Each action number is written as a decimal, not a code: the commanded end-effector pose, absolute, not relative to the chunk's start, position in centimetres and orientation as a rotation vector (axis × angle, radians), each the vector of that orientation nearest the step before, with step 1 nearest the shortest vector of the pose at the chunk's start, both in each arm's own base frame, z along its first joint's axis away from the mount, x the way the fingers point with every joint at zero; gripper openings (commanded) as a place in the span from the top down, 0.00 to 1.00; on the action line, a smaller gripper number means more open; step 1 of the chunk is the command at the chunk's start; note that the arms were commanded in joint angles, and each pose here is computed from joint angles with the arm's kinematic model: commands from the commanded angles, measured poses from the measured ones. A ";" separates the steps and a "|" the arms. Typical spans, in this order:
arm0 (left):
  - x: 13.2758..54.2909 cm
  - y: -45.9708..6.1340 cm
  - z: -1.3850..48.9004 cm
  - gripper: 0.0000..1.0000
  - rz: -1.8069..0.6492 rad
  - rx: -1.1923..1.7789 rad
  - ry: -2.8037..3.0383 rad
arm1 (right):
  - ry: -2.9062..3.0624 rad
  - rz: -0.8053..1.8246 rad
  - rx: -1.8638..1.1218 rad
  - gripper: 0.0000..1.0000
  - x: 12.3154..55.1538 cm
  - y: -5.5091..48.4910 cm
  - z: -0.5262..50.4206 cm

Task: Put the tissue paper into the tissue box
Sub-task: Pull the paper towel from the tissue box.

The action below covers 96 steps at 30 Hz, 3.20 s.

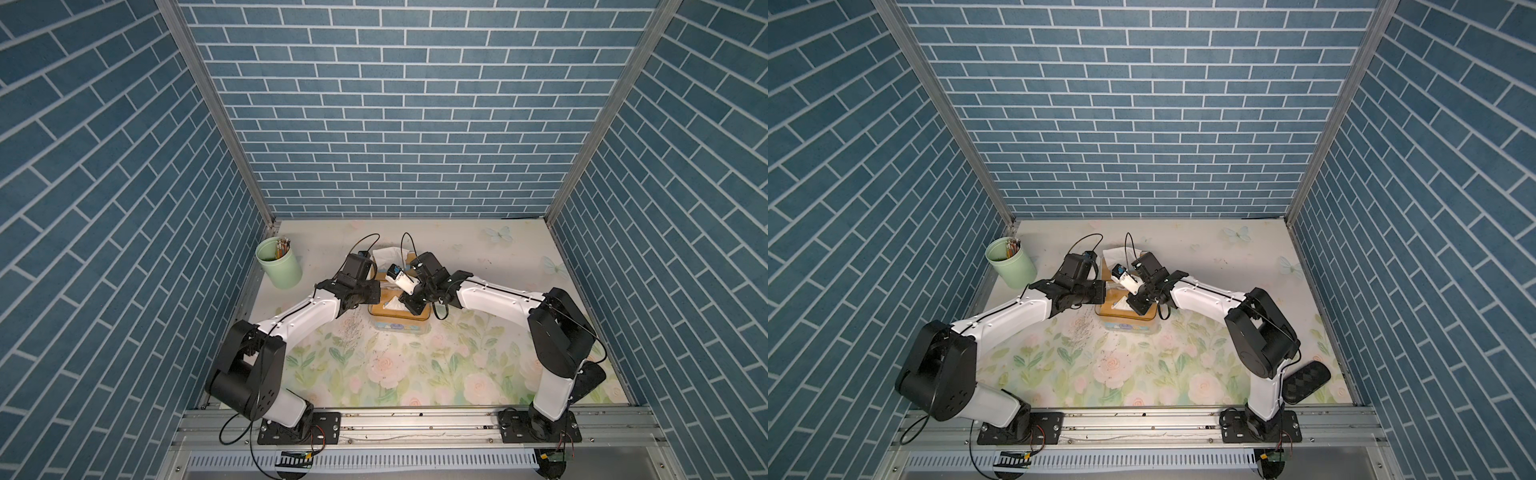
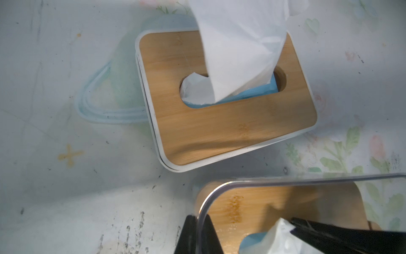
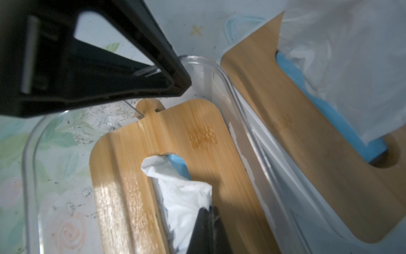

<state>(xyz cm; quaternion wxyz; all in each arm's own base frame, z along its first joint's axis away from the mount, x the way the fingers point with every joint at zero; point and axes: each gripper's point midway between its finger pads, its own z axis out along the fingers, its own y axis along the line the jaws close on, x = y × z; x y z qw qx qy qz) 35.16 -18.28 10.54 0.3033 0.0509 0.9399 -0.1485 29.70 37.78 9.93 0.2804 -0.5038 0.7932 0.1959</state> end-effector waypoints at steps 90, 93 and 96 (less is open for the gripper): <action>33.5 -19.7 9.5 1.00 -0.295 0.262 2.551 | 2.129 0.694 -1.012 0.62 31.3 34.6 15.8; 33.6 -19.8 9.5 1.00 -0.297 0.262 2.549 | 2.128 0.658 -1.123 0.48 29.8 33.7 16.1; 33.7 -19.8 9.6 1.00 -0.294 0.260 2.548 | 2.178 0.526 -1.167 0.40 29.6 32.0 15.3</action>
